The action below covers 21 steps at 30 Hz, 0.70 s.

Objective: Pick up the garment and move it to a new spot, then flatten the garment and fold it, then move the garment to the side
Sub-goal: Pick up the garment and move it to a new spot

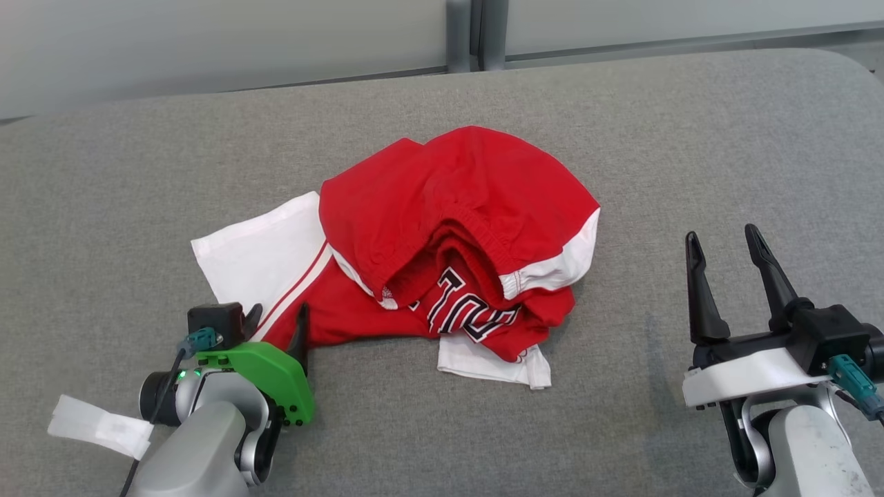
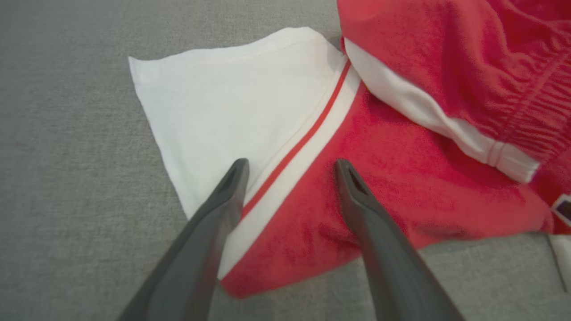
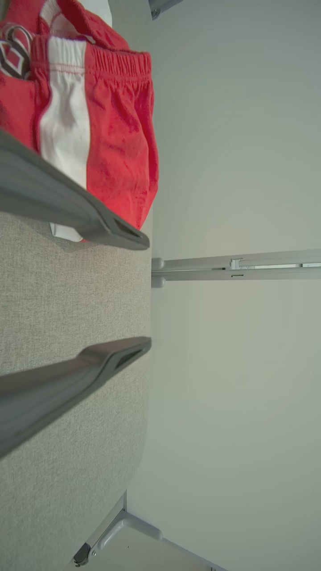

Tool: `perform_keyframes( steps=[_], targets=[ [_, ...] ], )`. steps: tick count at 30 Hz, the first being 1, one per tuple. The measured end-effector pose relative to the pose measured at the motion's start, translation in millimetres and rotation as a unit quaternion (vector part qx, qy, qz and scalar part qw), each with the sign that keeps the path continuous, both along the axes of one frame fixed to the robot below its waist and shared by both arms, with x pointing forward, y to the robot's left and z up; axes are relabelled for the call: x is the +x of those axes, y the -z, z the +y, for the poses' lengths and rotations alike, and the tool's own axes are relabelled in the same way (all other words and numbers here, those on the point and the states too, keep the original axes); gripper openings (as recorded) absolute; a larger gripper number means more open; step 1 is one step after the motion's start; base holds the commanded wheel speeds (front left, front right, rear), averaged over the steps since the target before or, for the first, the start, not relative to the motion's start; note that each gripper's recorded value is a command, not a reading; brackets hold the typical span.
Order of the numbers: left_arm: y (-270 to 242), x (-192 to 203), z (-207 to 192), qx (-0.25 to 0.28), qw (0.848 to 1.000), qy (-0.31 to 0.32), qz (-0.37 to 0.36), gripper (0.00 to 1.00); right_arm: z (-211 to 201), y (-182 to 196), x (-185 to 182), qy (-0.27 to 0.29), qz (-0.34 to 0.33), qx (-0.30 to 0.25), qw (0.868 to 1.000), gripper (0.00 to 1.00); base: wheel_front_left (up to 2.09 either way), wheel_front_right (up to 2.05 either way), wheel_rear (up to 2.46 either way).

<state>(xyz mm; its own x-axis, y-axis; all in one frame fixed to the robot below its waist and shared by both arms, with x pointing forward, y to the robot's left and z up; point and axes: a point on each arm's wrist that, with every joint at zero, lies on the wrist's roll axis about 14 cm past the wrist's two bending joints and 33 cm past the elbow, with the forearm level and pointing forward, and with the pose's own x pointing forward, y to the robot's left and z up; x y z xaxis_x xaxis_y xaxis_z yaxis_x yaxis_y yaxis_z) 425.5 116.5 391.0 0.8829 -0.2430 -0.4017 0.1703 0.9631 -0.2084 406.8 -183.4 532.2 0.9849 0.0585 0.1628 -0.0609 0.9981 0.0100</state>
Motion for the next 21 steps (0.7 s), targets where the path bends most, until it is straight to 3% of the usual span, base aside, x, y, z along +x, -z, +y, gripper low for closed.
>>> perform_keyframes(
  steps=[4,5,6,15,21],
  targets=[
    [18.0,2.4,-3.8,0.004,0.999,0.007,0.041,1.00,-2.7,5.2,4.0,0.004,0.007,-0.001,1.000,1.00,0.00,0.00,0.00],
    [20.5,3.8,-5.3,0.005,0.999,0.011,0.048,0.87,-3.4,6.7,4.5,0.004,0.009,-0.001,1.000,1.00,0.00,0.00,0.00],
    [23.4,7.7,-6.6,0.009,0.998,0.016,0.054,0.00,-4.4,9.1,5.1,0.006,0.012,-0.001,1.000,1.00,0.00,0.00,0.00],
    [17.8,14.5,-11.1,0.013,0.999,0.024,0.032,0.00,-6.6,10.2,5.6,0.009,0.014,0.000,1.000,1.00,0.00,0.00,0.00],
    [-19.0,32.4,4.9,0.014,0.999,0.003,-0.033,0.00,-1.0,4.7,2.8,0.001,0.007,0.003,1.000,1.00,0.00,0.00,0.00]
  ],
)
